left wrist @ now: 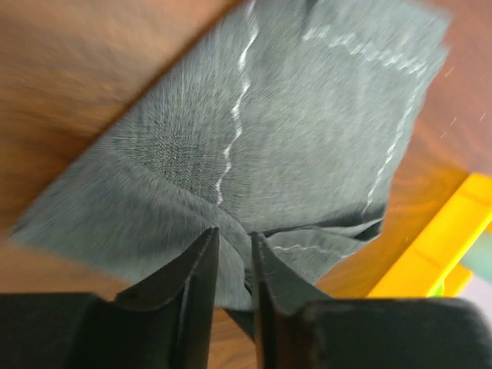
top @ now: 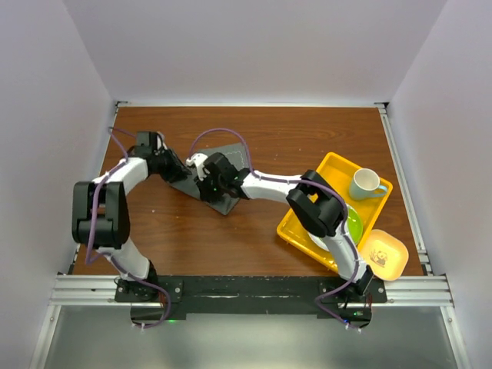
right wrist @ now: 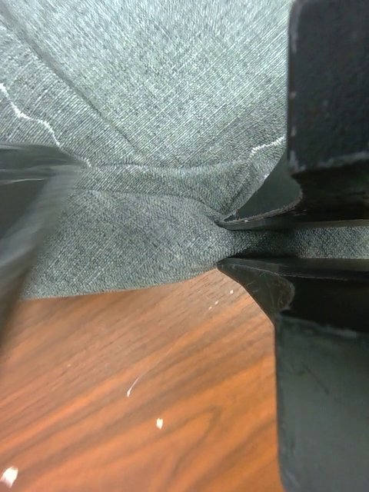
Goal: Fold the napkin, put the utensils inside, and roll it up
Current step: Roll the napkin with the utensil
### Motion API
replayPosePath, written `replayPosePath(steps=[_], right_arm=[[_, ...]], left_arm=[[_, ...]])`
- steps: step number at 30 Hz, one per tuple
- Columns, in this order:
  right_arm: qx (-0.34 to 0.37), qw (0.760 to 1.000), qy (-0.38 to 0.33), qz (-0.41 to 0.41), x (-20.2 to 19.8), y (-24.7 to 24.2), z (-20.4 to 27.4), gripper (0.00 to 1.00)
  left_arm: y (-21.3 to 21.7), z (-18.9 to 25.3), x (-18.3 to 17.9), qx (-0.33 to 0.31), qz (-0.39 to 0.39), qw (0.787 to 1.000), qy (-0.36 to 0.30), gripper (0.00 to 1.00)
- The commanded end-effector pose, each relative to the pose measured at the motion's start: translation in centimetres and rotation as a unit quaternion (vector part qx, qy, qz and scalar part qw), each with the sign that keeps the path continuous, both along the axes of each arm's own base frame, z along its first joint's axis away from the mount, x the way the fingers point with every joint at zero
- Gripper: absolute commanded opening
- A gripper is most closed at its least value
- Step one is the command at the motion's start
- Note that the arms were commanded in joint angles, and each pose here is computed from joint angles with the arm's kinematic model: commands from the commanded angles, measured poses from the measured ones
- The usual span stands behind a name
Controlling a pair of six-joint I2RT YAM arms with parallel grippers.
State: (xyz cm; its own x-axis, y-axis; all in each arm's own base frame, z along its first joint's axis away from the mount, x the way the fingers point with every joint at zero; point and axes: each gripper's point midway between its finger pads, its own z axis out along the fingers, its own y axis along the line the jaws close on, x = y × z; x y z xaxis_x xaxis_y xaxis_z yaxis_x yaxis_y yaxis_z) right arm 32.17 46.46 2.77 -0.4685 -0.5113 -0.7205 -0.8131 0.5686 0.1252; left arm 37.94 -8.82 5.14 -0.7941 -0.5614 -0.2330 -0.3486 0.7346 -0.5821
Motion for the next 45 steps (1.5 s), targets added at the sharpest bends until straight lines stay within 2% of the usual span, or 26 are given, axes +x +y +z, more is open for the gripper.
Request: replayPosePath(steps=[1, 2, 3, 4, 7, 9, 10, 12, 15, 21, 25, 29, 34, 37, 40, 43, 44, 45], right_arm=[[0.001, 0.981, 0.194, -0.009, -4.2, -3.6, -6.0, 0.0], [0.01, 0.978, 0.206, -0.011, -4.0, -3.8, -6.0, 0.0], [0.02, 0.975, 0.221, -0.004, -4.5, -3.7, -6.0, 0.0], [0.039, 0.971, 0.237, -0.011, -4.2, -3.6, -6.1, 0.0], [0.086, 0.952, 0.293, -0.027, -4.3, -3.9, -6.0, 0.0], [0.116, 0.933, 0.338, -0.029, -5.0, -4.2, -6.4, 0.0], [0.149, 0.92, 0.359, -0.048, -4.1, -4.1, -5.8, 0.0], [0.167, 0.896, 0.408, -0.061, -4.7, -4.4, -6.3, 0.0], [0.166, 0.89, 0.42, -0.063, -4.3, -4.5, -6.8, 0.0], [0.146, 0.892, 0.422, -0.064, -4.0, -4.9, -7.0, 0.0], [0.145, 0.892, 0.422, -0.068, -3.6, -4.9, -6.7, 0.0], [0.141, 0.898, 0.412, -0.07, -3.2, -4.7, -6.3, 0.0], [0.132, 0.902, 0.405, -0.071, -3.0, -5.0, -6.4, 0.0], [0.134, 0.901, 0.407, -0.069, -3.1, -4.9, -6.2, 0.0], [0.136, 0.902, 0.404, -0.068, -2.9, -4.9, -5.9, 0.0], [0.127, 0.905, 0.402, -0.065, -2.9, -5.0, -5.5, 0.04], [0.126, 0.91, 0.391, -0.058, -2.6, -4.9, -5.1, 0.09], [0.119, 0.913, 0.386, -0.061, -2.5, -5.2, -4.6, 0.12]], left_arm=[[3.4, 5.8, 0.3, 0.084, 0.049, 0.994, -0.058, 0.35], [3.4, 5.1, -0.6, 0.082, 0.055, 0.994, -0.045, 0.37], [3.1, 4.8, -1.3, 0.07, 0.067, 0.995, -0.033, 0.57], [2.7, 4.8, -2.0, 0.056, 0.068, 0.996, -0.03, 0.62], [1.4, 2.4, -5.3, 0.016, 0.072, 0.997, 0.013, 0.6], [1.0, 2.3, -5.7, -0.001, 0.079, 0.997, 0.005, 0.56], [0.4, 2.2, -6.4, -0.015, 0.073, 0.997, 0.004, 0.55], [0.2, 2.3, -6.4, -0.029, 0.082, 0.996, -0.004, 0.58], [-1.2, 1.5, -7.0, -0.056, 0.081, 0.995, 0.014, 0.63], [-3.0, 1.4, -5.0, -0.085, 0.079, 0.993, 0.011, 0.64], [-3.4, 0.1, -4.4, -0.085, 0.103, 0.99, 0.036, 0.64], [-2.9, -1.6, -4.6, -0.085, 0.151, 0.981, 0.082, 0.58], [-2.4, -2.9, -3.8, -0.075, 0.186, 0.975, 0.095, 0.53], [-2.3, -3.5, -3.1, -0.071, 0.194, 0.974, 0.095, 0.44], [-1.8, -4.3, -2.9, -0.052, 0.193, 0.975, 0.099, 0.35], [-1.7, -4.5, -3.0, -0.039, 0.181, 0.977, 0.104, 0.18], [-1.7, -4.4, -3.1, -0.037, 0.174, 0.978, 0.107, 0.07], [-1.7, -4.2, -3.0, -0.035, 0.171, 0.979, 0.107, 0.02]])
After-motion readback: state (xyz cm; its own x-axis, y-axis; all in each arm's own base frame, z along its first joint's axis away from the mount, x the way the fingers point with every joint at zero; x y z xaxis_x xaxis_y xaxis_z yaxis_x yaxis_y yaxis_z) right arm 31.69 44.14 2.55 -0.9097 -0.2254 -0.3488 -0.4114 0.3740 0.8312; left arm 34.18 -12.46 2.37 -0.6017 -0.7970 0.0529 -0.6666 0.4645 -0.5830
